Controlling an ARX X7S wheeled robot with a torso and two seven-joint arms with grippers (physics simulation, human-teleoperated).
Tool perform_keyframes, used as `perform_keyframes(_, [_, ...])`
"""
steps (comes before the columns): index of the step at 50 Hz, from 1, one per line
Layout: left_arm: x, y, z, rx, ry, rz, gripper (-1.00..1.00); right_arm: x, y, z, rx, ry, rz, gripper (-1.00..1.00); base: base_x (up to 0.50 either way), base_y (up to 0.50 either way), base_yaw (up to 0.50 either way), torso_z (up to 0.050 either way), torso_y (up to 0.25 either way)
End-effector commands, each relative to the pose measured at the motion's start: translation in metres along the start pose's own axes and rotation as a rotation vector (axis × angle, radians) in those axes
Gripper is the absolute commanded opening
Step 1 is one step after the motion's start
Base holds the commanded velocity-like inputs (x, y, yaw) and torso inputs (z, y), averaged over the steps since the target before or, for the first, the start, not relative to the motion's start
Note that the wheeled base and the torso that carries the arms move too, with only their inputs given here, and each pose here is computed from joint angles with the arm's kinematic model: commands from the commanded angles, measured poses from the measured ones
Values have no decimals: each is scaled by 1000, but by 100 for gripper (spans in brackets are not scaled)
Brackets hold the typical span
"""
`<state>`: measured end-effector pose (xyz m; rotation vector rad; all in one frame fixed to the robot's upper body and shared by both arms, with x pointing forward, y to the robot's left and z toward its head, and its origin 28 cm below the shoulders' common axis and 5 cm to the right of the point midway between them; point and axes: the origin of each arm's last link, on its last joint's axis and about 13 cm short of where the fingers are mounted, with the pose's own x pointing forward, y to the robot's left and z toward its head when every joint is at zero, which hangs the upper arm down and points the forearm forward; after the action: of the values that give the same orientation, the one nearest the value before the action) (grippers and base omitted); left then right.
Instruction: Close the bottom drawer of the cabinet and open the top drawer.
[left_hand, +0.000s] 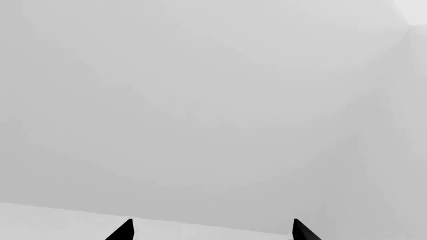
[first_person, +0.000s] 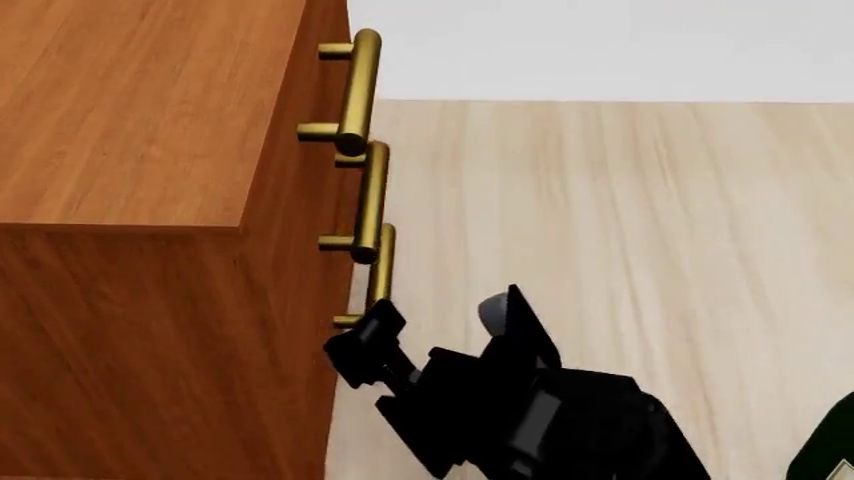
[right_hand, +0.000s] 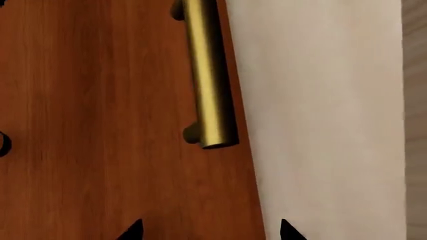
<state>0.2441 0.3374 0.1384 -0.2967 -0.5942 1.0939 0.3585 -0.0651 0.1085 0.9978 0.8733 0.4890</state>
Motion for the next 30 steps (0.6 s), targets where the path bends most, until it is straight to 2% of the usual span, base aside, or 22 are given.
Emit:
perform_keyframes(1, [0, 0, 0, -4, 0, 2, 100, 18, 11, -7, -14, 82, 40, 100, 0, 0, 7, 0, 0])
perform_keyframes(7, [0, 0, 0, -3, -1, 2, 100, 25, 9, -17, -31, 129, 29, 100, 0, 2, 11, 0, -2])
perform_keyframes(15, [0, -1, 1, -1, -2, 0, 100, 25, 7, -15, -39, 111, 22, 100, 7, 5, 16, 0, -2])
perform_keyframes(24, [0, 0, 0, -1, -2, -2, 100, -8, 11, -14, -68, -12, 5, 100, 3, 7, 13, 0, -2])
perform_keyframes(30, [0, -1, 0, 1, -3, -3, 100, -31, 6, -21, -75, -80, -13, 100, 0, 6, 1, 0, 0])
